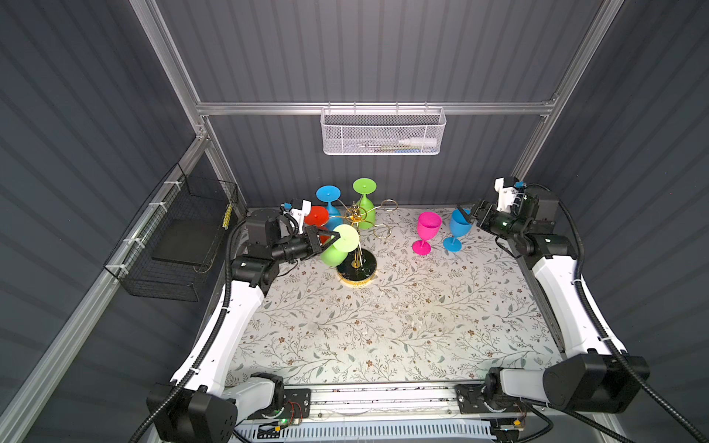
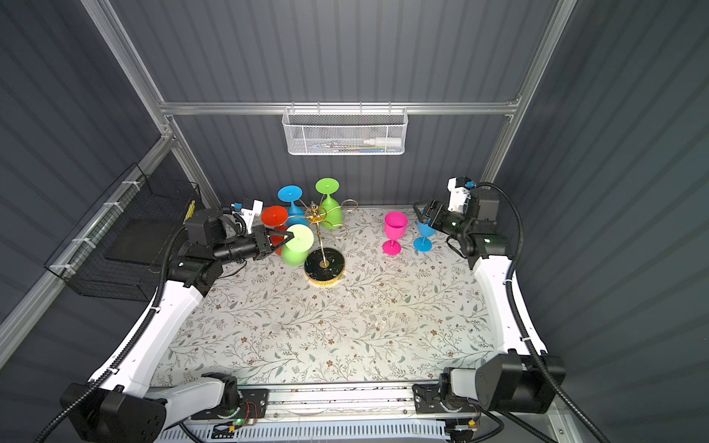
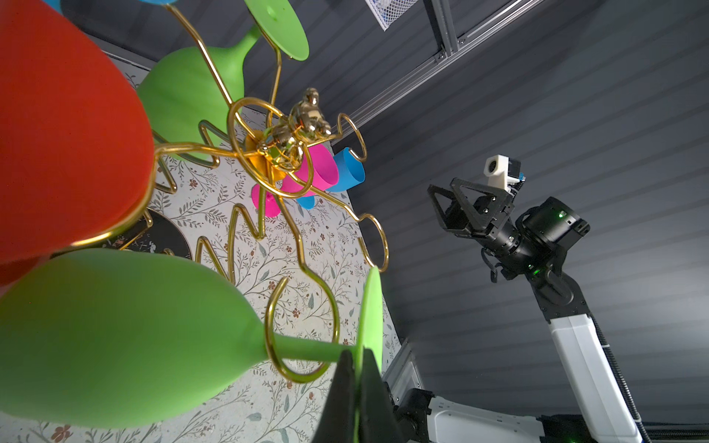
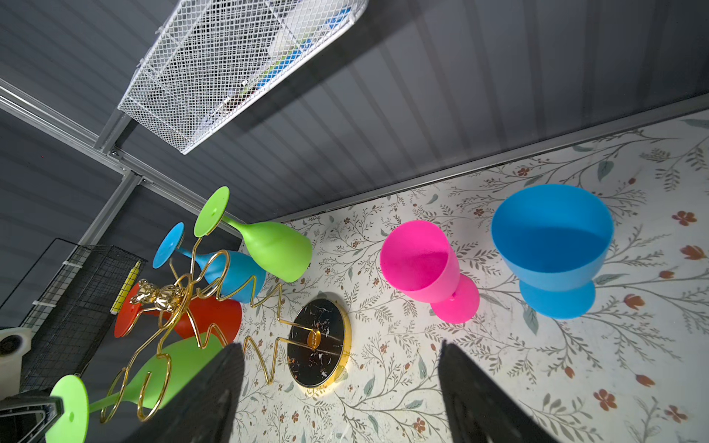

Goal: Take the wine glass off the wine glass rack
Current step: 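Pull the green glass off its rack hook with the left gripper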

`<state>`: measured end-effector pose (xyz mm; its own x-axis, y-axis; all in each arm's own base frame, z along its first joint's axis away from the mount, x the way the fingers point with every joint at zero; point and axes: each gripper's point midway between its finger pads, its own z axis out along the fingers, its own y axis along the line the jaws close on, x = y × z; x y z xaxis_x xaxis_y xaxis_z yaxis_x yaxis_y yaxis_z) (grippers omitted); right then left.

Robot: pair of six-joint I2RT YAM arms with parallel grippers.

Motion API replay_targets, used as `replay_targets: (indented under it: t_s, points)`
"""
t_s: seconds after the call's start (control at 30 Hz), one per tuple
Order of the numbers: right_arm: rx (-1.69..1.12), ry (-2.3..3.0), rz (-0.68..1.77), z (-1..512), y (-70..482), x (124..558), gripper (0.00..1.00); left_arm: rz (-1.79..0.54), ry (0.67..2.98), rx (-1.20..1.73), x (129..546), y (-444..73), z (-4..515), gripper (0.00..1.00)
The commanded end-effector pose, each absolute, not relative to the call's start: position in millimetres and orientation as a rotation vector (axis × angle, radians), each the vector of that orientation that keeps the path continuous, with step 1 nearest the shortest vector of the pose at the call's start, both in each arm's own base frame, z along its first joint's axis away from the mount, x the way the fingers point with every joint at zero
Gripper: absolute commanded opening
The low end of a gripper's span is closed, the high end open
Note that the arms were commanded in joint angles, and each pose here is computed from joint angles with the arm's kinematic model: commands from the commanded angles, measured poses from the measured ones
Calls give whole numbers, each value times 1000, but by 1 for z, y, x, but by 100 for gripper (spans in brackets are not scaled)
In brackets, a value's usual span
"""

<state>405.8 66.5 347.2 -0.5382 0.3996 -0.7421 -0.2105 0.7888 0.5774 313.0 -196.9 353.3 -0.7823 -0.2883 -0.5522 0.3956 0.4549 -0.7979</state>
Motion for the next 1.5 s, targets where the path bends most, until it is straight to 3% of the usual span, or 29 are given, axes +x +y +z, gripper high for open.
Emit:
replay_targets:
  t_s: [0.0, 1.03, 1.47]
  points:
    - [112, 1968, 805, 355, 72, 400, 82, -1405, 1981, 132, 317, -202, 378, 0]
    - [92, 1918, 814, 374, 74, 389, 83, -1406, 1924, 57, 356, -206, 373, 0]
    - [87, 1922, 811, 372, 74, 389, 84, -1274, 1955, 1, 351, -190, 367, 0]
